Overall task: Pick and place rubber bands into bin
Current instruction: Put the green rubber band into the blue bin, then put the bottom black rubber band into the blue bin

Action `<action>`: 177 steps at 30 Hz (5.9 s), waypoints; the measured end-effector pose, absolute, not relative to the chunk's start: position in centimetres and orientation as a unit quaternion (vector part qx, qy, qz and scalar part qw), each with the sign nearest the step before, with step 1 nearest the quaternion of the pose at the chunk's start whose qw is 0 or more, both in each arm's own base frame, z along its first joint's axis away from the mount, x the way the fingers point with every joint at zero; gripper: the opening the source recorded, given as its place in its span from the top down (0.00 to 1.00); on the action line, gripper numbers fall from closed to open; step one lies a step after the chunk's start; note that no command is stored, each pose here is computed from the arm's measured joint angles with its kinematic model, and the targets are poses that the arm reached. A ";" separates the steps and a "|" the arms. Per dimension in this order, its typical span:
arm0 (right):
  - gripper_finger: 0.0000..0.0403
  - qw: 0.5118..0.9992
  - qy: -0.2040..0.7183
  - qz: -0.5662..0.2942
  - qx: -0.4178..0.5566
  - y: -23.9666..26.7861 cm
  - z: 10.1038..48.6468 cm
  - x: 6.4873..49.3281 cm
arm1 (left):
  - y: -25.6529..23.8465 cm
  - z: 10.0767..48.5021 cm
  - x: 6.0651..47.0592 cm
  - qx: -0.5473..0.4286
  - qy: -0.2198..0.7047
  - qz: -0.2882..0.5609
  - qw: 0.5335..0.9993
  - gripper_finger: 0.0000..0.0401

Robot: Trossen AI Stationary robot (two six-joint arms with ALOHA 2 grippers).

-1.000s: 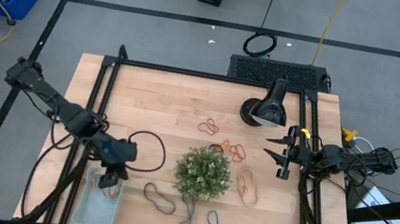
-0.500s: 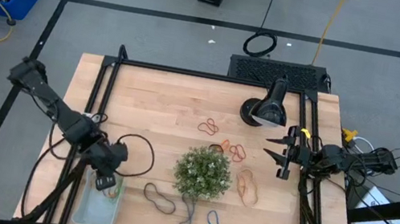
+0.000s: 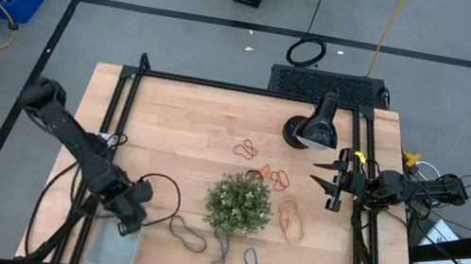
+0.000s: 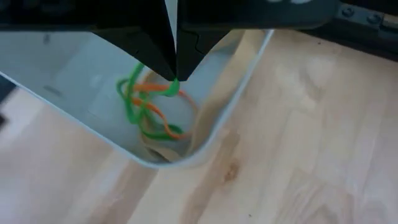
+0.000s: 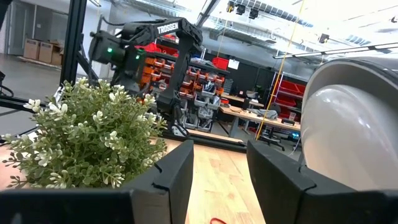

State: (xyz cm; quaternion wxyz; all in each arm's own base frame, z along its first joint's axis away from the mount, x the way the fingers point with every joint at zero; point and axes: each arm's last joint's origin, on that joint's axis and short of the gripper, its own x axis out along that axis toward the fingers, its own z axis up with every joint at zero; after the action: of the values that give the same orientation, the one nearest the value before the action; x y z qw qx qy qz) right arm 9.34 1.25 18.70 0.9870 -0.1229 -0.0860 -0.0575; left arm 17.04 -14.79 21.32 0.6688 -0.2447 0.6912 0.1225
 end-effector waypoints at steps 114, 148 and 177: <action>0.64 0.987 -0.087 -0.057 -0.121 1.2 18.7 9.3 | -12.8 19.6 25.1 -0.222 0.536 0.046 0.814 0.59; 0.64 0.987 -0.087 -0.056 -0.121 1.3 18.7 9.3 | -13.5 14.2 26.3 -0.226 0.609 0.102 0.753 0.59; 0.64 0.987 -0.087 -0.055 -0.121 1.3 18.7 9.3 | -13.5 14.2 26.2 -0.229 0.616 0.096 0.747 0.86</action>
State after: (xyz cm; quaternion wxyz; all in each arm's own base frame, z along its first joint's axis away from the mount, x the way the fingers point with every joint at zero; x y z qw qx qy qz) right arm 9.34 1.26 18.71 0.9873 -0.1208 -0.0867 -0.0554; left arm 26.23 -13.50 14.18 0.7474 -0.2295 0.6161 0.0960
